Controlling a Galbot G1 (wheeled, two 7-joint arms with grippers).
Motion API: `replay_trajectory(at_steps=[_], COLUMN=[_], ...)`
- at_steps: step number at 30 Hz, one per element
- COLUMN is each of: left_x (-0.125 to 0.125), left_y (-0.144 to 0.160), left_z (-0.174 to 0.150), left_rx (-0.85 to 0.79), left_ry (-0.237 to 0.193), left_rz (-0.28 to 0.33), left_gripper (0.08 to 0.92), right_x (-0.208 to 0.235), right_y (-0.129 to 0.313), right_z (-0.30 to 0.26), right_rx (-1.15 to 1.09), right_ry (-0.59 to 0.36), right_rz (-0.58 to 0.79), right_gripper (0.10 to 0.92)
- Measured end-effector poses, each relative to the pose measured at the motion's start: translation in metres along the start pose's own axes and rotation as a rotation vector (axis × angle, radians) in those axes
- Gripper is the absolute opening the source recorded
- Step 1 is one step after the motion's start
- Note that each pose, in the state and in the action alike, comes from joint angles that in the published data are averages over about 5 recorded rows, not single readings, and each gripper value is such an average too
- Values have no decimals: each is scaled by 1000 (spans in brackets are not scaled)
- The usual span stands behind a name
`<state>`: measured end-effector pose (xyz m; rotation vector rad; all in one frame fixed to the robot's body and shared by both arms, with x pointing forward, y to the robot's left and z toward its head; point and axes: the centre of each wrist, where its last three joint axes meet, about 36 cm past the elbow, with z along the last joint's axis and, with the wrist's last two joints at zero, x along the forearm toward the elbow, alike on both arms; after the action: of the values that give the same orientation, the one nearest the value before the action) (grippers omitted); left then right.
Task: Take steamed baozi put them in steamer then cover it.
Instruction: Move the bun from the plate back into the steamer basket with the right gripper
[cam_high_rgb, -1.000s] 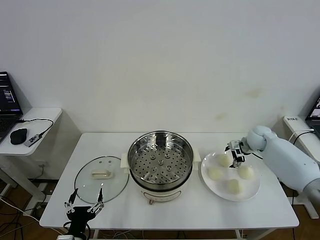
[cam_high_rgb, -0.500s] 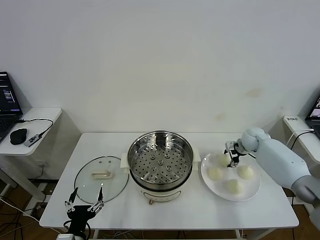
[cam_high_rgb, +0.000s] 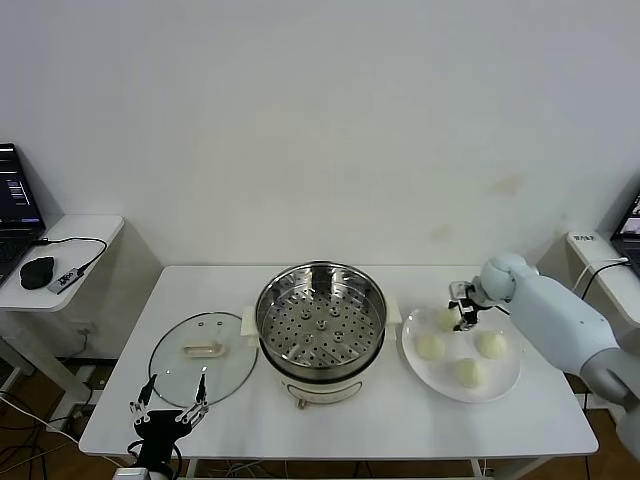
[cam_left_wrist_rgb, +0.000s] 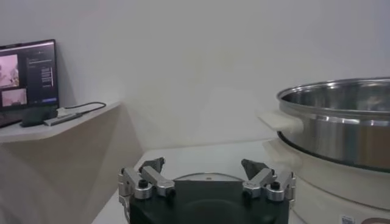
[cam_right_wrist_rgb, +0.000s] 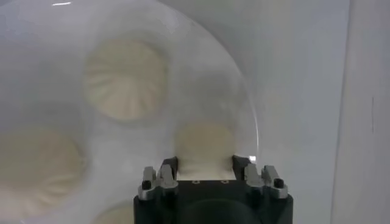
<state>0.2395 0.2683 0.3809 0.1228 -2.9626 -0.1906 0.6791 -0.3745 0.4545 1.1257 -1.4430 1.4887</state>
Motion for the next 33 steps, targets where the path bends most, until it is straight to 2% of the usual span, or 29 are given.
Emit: replay_trajectory(at_steps=[6, 13, 23, 28, 33], left_x=[-1, -2, -5, -7, -8], left_y=[0, -1, 2, 5, 6], left_z=[0, -3, -3, -2, -3], left_rx=[8, 21, 87, 121, 138], left_ry=[-1, -4, 14, 18, 13], left_rz=[8, 23, 33, 28, 26], left_gripper=[823, 823, 823, 823, 823], right_x=[36, 109, 207, 227, 224], right_y=[-8, -21, -45, -50, -52], right_z=[0, -5, -63, -104, -145], right_rx=[14, 33, 156, 238, 338], right_ry=[-27, -89, -221, -295, -351], right_rz=[21, 76, 158, 162, 138], right_gripper=[575, 577, 579, 585, 583])
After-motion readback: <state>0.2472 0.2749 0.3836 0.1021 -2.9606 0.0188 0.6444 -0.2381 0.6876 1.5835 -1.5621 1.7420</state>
